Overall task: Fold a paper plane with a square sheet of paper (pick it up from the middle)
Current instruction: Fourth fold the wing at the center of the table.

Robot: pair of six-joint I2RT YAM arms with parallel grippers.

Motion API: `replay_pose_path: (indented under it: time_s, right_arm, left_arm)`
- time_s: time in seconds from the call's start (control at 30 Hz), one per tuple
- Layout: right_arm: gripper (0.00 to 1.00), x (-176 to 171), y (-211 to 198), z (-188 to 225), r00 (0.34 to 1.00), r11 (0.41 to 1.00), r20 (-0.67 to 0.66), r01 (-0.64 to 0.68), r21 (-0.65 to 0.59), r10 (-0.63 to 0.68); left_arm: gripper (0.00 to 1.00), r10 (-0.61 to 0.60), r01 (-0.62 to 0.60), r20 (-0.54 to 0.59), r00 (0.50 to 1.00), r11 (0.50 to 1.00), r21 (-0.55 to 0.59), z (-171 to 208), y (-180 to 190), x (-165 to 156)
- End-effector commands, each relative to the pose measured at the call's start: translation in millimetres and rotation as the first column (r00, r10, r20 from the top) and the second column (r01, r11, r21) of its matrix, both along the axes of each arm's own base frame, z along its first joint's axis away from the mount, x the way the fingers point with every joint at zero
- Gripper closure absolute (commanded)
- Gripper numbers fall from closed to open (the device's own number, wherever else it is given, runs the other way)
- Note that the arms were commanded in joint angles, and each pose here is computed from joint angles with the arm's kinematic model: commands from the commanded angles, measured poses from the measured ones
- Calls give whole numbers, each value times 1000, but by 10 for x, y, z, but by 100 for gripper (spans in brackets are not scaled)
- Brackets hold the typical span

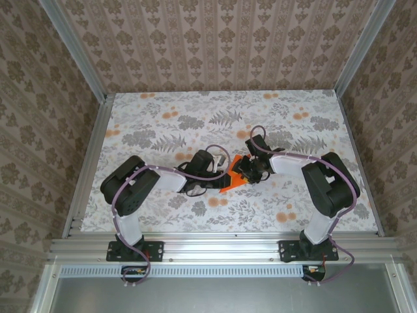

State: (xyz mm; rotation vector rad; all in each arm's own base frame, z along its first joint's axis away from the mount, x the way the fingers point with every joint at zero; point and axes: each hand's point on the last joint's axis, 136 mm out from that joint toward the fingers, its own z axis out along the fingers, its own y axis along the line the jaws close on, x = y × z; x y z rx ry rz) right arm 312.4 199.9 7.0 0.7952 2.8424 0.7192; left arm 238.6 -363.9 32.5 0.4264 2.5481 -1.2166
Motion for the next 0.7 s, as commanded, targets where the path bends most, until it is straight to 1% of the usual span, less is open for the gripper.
replay_pose_path:
  time_s: [0.0, 0.1, 0.27, 0.43, 0.6, 0.67]
  right_arm:
    - [51, -822, -818, -876, 952, 918, -298, -52, -394, -74]
    - [52, -848, -844, -898, 948, 912, -306, -49, -408, -86]
    - [53, -879, -878, -921, 943, 905, -312, -28, -424, -117]
    - [53, -896, -897, -938, 939, 900, -312, -3, -435, -147]
    - [59, -915, -921, -950, 935, 895, -313, 9, -446, -165]
    - [59, -923, -934, -953, 935, 892, -314, 8, -452, -167]
  left_arm:
    - [78, 22, -21, 50, 999, 999, -31, 220, 45, 47]
    - [78, 55, -53, 65, 996, 998, -41, 309, 112, 84]
    - [78, 94, -91, 70, 993, 995, -39, 329, 178, 103]
    - [78, 75, -73, 50, 996, 996, -42, 273, 120, 72]
    - [80, 27, -25, 26, 999, 999, -43, 204, 19, 6]
    - [81, 15, -14, 19, 1000, 999, -39, 177, -8, -4]
